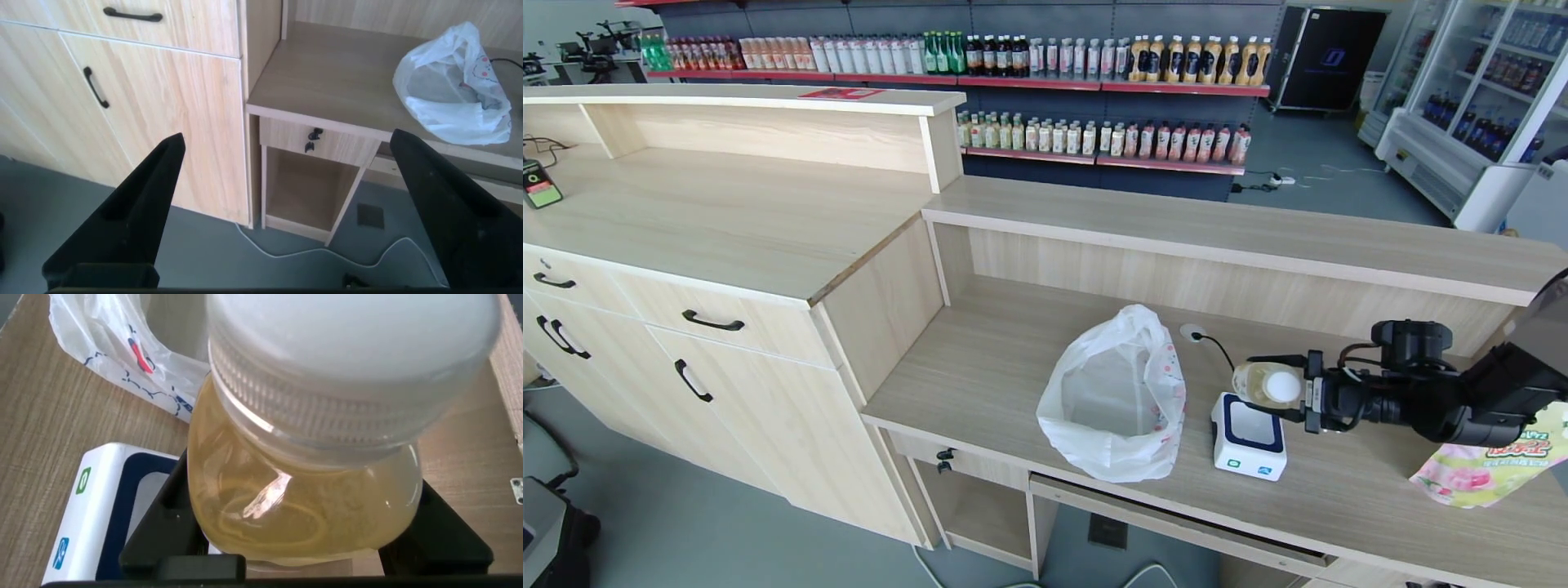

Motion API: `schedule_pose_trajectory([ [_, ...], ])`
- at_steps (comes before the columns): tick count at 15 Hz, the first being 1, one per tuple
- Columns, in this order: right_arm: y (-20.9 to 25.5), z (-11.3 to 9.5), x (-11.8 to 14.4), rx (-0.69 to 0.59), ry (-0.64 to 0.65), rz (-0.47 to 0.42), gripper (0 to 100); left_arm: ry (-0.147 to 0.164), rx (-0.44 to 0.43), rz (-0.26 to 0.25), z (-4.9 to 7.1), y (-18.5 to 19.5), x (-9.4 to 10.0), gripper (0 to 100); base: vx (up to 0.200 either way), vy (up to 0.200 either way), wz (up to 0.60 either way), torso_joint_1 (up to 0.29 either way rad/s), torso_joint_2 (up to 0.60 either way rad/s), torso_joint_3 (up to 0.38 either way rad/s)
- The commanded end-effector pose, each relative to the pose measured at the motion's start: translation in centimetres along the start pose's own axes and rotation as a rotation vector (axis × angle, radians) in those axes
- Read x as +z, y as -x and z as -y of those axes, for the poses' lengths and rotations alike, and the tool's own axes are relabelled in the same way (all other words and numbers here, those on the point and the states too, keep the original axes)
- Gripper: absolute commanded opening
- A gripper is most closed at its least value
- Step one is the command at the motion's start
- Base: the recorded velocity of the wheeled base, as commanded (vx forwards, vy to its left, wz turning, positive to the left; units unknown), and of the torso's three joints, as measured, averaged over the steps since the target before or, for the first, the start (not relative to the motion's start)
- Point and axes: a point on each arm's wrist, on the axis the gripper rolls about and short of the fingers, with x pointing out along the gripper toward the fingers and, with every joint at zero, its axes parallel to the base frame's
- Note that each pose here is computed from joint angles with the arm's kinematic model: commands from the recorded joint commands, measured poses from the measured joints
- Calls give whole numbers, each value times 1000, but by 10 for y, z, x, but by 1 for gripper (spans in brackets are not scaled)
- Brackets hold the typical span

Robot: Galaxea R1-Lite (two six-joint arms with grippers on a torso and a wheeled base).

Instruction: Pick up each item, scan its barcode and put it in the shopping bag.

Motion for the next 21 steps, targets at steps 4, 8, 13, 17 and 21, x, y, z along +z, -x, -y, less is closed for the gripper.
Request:
schedule_pose_trajectory([
  [4, -2, 1, -1, -2, 6, 2, 0, 0, 0, -2, 0, 0, 0, 100, 0, 0, 0, 0, 0, 0],
  [8, -3, 6, -1, -9, 21, 5, 0, 0, 0, -2, 0, 0, 0, 100, 0, 0, 0, 0, 0, 0],
  [13, 23, 49, 39, -79, -97, -35, 0, 0, 0, -2, 0, 0, 0, 100, 0, 0, 0, 0, 0, 0],
  [17, 84, 104, 122, -468, -724, -257, 0, 0, 0, 0, 0, 0, 0, 100, 0, 0, 0, 0, 0, 0],
  [21, 90, 88, 143, -849, -920, -603, 0, 0, 0, 0, 0, 0, 0, 100, 0, 0, 0, 0, 0, 0],
])
